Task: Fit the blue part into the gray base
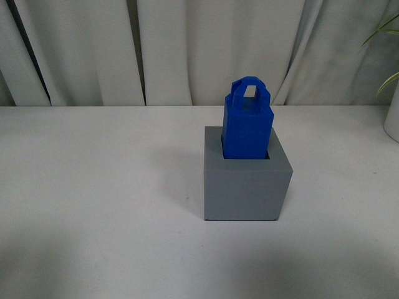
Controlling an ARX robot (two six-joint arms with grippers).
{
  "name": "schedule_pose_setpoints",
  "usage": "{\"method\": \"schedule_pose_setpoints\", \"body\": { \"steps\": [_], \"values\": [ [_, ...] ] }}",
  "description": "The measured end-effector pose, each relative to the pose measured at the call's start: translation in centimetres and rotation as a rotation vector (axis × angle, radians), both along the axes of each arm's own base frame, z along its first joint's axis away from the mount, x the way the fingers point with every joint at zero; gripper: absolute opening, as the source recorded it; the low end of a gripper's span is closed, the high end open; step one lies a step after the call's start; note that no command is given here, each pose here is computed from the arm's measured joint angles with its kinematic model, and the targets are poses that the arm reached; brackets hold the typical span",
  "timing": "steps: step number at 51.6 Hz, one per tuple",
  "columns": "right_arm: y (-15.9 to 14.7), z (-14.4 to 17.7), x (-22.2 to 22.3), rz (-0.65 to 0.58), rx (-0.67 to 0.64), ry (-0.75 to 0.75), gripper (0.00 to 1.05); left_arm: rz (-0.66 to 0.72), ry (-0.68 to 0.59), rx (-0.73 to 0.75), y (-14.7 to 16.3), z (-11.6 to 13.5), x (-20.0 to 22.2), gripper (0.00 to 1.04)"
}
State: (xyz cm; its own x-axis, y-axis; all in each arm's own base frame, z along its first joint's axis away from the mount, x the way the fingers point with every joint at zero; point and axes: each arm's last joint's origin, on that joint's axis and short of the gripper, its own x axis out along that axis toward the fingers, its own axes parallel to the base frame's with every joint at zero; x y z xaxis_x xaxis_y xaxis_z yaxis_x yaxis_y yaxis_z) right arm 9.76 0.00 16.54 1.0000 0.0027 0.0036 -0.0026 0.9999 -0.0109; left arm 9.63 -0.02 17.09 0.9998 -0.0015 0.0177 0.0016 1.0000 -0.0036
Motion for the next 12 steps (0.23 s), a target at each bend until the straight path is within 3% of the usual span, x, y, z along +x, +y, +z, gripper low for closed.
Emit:
{"method": "schedule_pose_setpoints", "body": {
  "steps": [12],
  "values": [
    [0.00, 0.00, 0.00, 0.000, 0.000, 0.000, 0.97, 0.000, 0.000, 0.000, 0.00, 0.00, 0.00, 0.99]
  ]
}}
